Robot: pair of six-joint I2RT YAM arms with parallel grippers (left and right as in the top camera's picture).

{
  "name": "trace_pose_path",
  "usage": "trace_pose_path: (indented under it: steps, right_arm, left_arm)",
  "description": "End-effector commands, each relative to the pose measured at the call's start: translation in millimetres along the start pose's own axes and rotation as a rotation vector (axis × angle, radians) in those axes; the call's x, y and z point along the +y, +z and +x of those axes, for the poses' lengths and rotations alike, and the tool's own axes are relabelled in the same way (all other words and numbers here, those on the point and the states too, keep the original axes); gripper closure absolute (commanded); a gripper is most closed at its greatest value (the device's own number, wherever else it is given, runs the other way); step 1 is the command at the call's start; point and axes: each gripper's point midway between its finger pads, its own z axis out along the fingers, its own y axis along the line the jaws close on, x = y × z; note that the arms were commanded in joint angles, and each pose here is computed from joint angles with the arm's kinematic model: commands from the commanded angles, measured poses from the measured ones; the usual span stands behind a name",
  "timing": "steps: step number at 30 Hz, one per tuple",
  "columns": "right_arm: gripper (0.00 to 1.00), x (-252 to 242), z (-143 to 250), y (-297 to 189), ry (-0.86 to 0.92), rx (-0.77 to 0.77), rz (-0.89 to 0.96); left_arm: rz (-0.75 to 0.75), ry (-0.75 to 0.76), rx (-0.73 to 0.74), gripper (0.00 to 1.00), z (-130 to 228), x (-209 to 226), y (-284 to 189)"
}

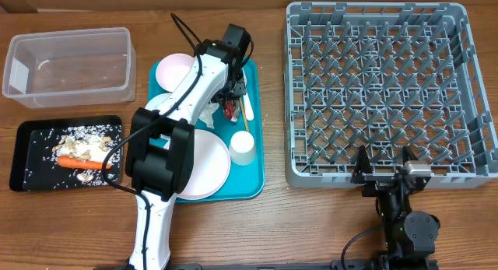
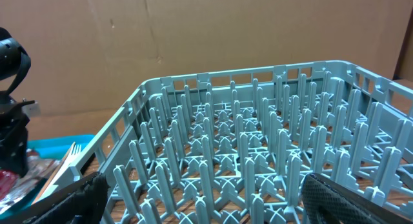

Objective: Sort waste into correct bins and load items into the dishwasher rack
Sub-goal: 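Carry the wrapper left and drop it into the clear plastic bin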

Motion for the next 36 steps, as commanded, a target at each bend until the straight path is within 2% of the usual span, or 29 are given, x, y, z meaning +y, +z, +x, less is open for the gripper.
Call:
trace_pose_path:
  steps: [1,4,6,14,21,26,36]
  right_arm:
    - [0.0,-1,1,0,0.003,-0.005,0.007]
    - [0.0,-1,1,0,0.003,-0.005,0.007]
    - [0.0,-1,1,0,0.003,-0.005,0.007]
    - [0.0,-1,2,0,0.003,-0.005,0.007]
    - [0.0,-1,1,0,0.003,-0.005,0.007]
    - [0.0,-1,1,0,0.003,-0.005,0.007]
    - [0.0,-1,1,0,0.003,-0.005,0.007]
  left_arm:
    - [-0.002,0.016,0.014,0.82,0,-1,-7]
    - [-0.003,0.016,0.015,0.93,-4,-1,-21]
    - [0.006,0.013,0.0,0.96,-12,-3,-37]
    - [0.085,0.006,-0.025,0.96,-27,-15,-88]
    - [0.097,-0.007,-0.07,0.96,-46,4,-126]
    - [0.112,-0.126,-0.111,0.96,-79,53,-140]
    - [0.102,-0.477,-0.197,0.96,-136,213,-137]
